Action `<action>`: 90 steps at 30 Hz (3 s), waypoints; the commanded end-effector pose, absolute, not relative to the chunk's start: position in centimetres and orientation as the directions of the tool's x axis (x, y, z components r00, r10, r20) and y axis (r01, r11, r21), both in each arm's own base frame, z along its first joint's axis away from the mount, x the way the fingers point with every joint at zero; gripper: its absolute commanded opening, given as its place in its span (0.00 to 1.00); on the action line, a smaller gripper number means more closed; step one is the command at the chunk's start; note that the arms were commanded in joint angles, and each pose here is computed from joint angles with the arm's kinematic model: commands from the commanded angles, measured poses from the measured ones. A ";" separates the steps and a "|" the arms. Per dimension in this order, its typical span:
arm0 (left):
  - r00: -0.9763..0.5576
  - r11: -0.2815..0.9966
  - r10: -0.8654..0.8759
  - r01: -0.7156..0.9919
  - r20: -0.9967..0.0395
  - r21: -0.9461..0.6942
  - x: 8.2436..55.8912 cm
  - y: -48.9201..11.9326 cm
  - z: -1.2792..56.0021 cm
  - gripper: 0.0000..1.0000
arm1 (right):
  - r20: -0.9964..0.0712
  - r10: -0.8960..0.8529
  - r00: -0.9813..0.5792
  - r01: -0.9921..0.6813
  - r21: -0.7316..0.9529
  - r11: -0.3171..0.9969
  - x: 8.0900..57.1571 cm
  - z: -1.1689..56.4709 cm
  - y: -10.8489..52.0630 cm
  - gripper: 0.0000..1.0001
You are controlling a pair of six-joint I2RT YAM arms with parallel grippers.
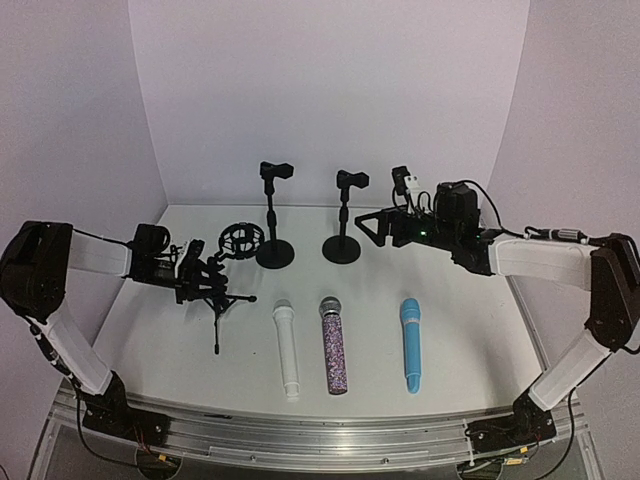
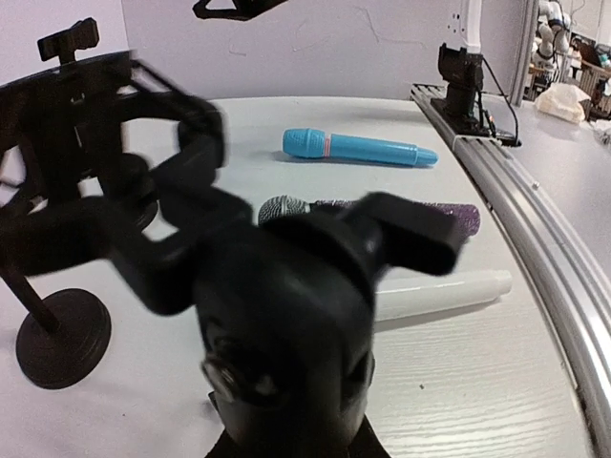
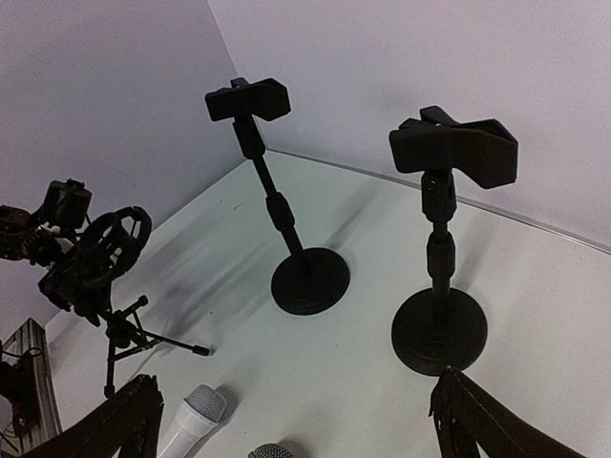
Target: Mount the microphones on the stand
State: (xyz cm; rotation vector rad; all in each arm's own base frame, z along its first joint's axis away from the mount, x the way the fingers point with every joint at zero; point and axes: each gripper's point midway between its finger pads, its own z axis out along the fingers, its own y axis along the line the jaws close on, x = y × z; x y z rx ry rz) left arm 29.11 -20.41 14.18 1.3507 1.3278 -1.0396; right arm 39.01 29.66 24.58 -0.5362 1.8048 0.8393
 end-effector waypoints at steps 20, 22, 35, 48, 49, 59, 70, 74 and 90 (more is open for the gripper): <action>-0.056 -0.110 0.101 0.992 -0.993 -0.067 27.0 -21.1 16.6 0.00 | -0.958 0.000 -0.287 -0.738 0.221 0.637 39.6 27.0 32.1 0.96; -0.036 -0.130 0.110 0.990 -0.993 -0.050 26.3 -21.4 16.4 0.00 | -0.960 -0.005 -0.280 -0.739 0.212 0.639 39.6 27.0 32.1 0.97; 0.002 -0.106 0.148 0.994 -0.989 -0.013 28.3 -21.8 15.7 0.23 | -0.963 -0.022 -0.270 -0.734 0.191 0.652 39.5 27.0 31.7 0.97; 0.076 -0.124 0.197 0.991 -0.977 0.052 27.1 -21.4 14.5 0.58 | -0.955 -0.033 -0.294 -0.739 0.205 0.641 39.5 26.7 32.0 0.97; 0.078 -0.126 0.205 0.991 -0.976 0.053 27.0 -21.3 14.4 0.60 | -0.954 -0.031 -0.299 -0.739 0.211 0.640 39.4 26.6 32.1 0.97; 0.050 -0.117 0.219 0.993 -0.974 0.025 26.6 -20.7 17.7 0.99 | -0.924 -0.027 -0.382 -0.732 0.285 0.618 39.4 25.2 35.2 0.96; -0.133 0.287 0.317 0.957 -0.939 -0.038 28.1 -18.9 20.9 0.99 | -0.858 0.103 -0.504 -0.625 0.444 0.642 40.3 26.8 39.5 0.92; -0.150 0.426 0.312 0.905 -0.938 -0.003 27.6 -18.3 22.5 0.97 | -0.852 0.130 -0.507 -0.601 0.457 0.656 39.9 27.1 40.1 0.91; -0.220 0.568 0.452 0.818 -0.865 0.089 30.2 -22.0 21.5 0.93 | -0.878 0.116 -0.464 -0.595 0.406 0.693 38.2 27.7 39.0 0.90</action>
